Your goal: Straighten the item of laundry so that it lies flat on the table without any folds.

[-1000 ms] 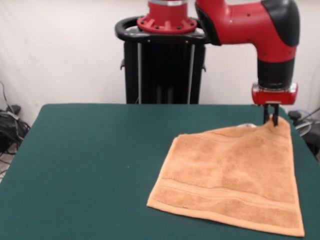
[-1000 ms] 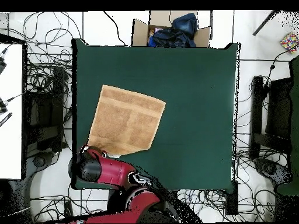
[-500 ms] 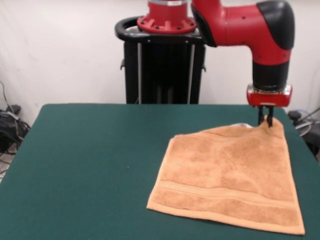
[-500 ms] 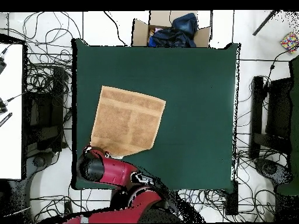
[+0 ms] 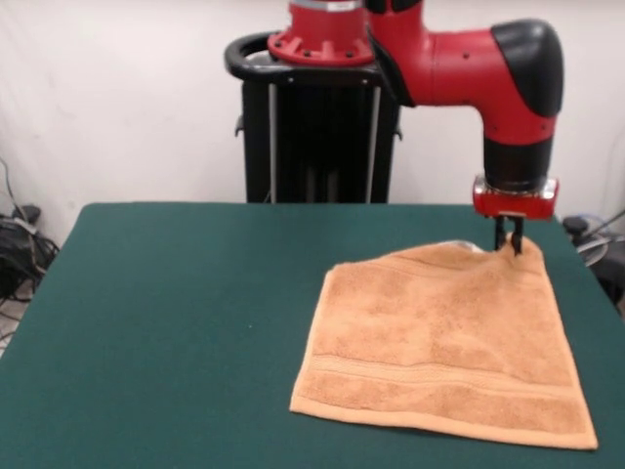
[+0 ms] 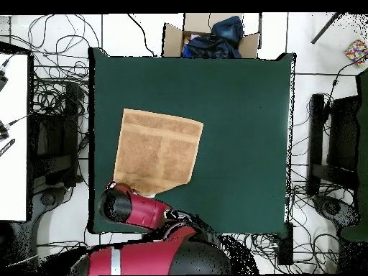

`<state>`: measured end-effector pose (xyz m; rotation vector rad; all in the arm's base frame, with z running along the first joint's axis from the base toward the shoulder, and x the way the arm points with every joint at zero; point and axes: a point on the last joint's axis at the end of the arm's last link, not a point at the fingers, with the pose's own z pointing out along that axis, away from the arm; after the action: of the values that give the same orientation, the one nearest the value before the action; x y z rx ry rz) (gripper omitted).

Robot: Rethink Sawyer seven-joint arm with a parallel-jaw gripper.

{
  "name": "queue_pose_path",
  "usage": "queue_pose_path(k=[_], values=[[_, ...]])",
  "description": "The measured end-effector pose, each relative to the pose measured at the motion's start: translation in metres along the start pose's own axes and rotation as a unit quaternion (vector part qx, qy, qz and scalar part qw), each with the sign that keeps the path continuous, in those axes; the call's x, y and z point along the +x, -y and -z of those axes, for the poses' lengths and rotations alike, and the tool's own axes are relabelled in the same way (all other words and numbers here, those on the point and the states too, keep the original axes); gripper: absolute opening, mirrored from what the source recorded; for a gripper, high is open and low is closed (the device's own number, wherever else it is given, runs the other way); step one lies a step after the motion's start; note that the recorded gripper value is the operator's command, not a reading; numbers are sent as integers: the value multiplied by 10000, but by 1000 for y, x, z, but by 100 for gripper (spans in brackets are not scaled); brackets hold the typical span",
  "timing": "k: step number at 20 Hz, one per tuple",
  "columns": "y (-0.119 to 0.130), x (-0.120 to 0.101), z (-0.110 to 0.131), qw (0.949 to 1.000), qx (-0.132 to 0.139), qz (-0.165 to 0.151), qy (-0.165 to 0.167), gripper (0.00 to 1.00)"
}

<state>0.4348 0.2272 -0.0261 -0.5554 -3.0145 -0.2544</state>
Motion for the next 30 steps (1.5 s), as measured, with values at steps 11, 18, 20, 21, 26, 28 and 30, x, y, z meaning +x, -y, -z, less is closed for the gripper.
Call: queue_pose_path(k=[11, 18, 20, 21, 26, 28, 30], values=[[-13, 5, -13, 9997, 92, 196, 73, 100], [-16, 8, -14, 9996, 149, 235, 105, 100], [-16, 6, -12, 9995, 157, 224, 136, 100], [-16, 4, -9, 9995, 162, 210, 159, 100], [-23, -3, 8, 9994, 196, 170, 227, 100], [-25, -5, 13, 9994, 193, 180, 239, 100], [-25, -9, 22, 9994, 175, 170, 238, 100]])
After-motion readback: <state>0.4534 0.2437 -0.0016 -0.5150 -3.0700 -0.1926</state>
